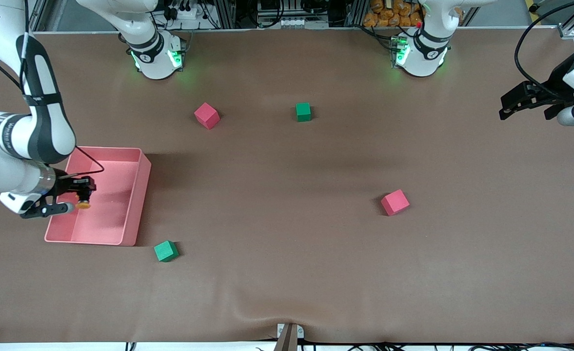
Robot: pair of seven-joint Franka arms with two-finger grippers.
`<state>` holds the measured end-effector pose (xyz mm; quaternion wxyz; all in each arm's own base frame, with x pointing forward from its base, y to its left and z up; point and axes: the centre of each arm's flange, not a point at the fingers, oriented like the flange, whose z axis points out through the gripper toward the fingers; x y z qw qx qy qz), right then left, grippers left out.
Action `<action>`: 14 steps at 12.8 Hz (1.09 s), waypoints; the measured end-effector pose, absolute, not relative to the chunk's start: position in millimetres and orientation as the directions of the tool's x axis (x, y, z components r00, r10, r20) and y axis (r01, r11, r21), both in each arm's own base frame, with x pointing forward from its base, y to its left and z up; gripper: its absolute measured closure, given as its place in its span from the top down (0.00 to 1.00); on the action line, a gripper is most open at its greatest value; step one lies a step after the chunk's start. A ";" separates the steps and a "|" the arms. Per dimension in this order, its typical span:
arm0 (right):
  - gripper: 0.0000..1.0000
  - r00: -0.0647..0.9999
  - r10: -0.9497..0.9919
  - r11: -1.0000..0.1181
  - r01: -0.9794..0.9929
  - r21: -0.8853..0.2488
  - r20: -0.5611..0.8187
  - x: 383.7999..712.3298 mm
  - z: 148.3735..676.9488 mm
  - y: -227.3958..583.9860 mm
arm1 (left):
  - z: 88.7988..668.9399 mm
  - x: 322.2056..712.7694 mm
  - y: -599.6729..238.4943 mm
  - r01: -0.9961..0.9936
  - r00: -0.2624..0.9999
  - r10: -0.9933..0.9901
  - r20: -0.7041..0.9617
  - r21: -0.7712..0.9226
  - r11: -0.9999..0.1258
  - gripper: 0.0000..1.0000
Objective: Place and upright button with both arms
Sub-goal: 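Lift the button out of the tray with the right gripper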
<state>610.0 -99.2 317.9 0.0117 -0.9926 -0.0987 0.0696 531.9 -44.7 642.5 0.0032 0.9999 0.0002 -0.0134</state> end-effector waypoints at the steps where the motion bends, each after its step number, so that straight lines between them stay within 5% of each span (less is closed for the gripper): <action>1: 0.42 0.964 0.244 -0.970 0.242 -0.033 -0.110 618.4 329.3 -92.9 | 642.5 531.9 -44.6 0.001 1.000 0.000 -0.027 0.006 -1.000 1.00; 8: 0.42 0.862 0.507 -0.862 0.507 0.009 0.005 654.8 396.4 67.8 | 642.5 532.0 -44.6 0.000 1.000 0.000 -0.027 0.006 -1.000 1.00; 14: 0.42 0.971 0.238 -0.971 0.238 0.006 -0.004 610.2 378.2 259.0 | 642.3 532.1 -44.5 0.000 1.000 0.000 -0.027 0.006 -1.000 1.00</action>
